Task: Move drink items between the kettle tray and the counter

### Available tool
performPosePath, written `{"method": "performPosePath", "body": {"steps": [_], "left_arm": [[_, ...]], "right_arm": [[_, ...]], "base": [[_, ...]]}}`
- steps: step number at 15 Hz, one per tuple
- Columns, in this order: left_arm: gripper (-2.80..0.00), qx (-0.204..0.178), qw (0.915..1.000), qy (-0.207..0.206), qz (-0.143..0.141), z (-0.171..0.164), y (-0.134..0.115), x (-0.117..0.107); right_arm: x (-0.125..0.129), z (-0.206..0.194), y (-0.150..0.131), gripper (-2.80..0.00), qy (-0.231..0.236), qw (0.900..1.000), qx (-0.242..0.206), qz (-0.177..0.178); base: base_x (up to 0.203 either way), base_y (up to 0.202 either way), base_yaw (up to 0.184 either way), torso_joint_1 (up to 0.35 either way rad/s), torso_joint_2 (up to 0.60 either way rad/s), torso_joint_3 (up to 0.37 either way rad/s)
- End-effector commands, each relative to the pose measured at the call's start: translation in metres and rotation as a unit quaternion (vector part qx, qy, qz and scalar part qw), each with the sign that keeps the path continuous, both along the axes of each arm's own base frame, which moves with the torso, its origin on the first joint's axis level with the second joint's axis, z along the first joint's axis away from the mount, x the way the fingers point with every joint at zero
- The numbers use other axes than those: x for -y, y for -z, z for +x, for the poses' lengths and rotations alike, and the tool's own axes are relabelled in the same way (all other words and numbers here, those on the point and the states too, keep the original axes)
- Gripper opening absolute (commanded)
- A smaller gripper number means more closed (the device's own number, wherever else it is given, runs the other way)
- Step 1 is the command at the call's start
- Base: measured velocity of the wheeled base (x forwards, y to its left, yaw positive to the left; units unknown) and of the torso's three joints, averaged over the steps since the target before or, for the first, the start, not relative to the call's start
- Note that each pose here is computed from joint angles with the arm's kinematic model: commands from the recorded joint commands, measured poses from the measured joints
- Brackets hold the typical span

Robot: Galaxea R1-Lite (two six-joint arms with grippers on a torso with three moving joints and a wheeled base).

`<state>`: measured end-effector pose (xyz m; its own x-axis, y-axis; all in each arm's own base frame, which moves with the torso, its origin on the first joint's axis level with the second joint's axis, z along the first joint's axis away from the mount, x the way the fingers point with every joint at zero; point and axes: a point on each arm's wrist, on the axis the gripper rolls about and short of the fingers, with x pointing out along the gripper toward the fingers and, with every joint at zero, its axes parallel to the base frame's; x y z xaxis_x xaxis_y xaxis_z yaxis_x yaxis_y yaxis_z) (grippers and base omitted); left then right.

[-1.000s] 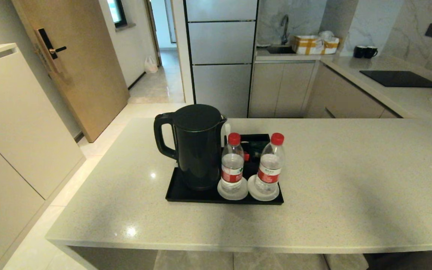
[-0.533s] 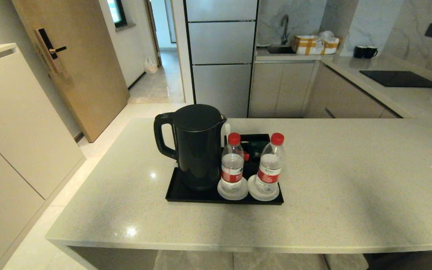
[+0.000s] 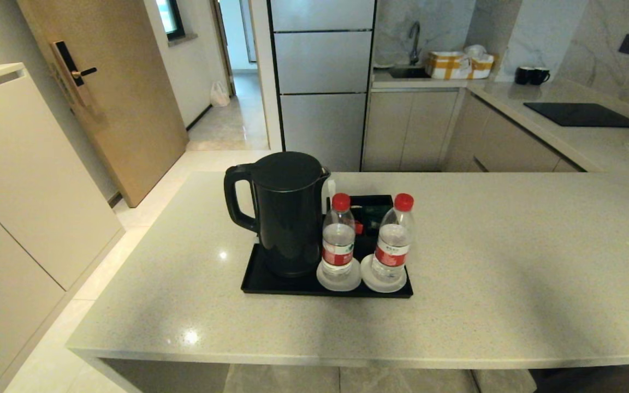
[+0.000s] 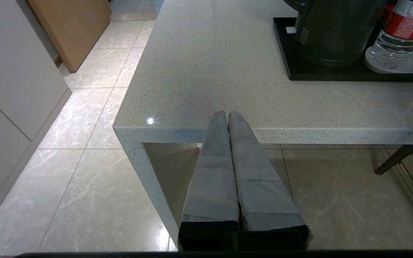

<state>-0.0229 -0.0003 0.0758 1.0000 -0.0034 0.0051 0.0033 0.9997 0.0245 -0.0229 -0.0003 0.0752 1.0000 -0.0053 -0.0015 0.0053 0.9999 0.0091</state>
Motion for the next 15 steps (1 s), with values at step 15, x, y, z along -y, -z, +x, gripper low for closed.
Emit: {"method": "performPosePath", "body": {"steps": [15], "left_arm": [[-2.8,0.0,1.0,0.0,0.0,0.0001,-0.0001,0.0]], "right_arm": [[0.0,0.0,0.0001,-2.8,0.0,1.0,0.0,0.001]], "base": [[0.0,0.0,0.0,0.0,0.0,0.0]]}}
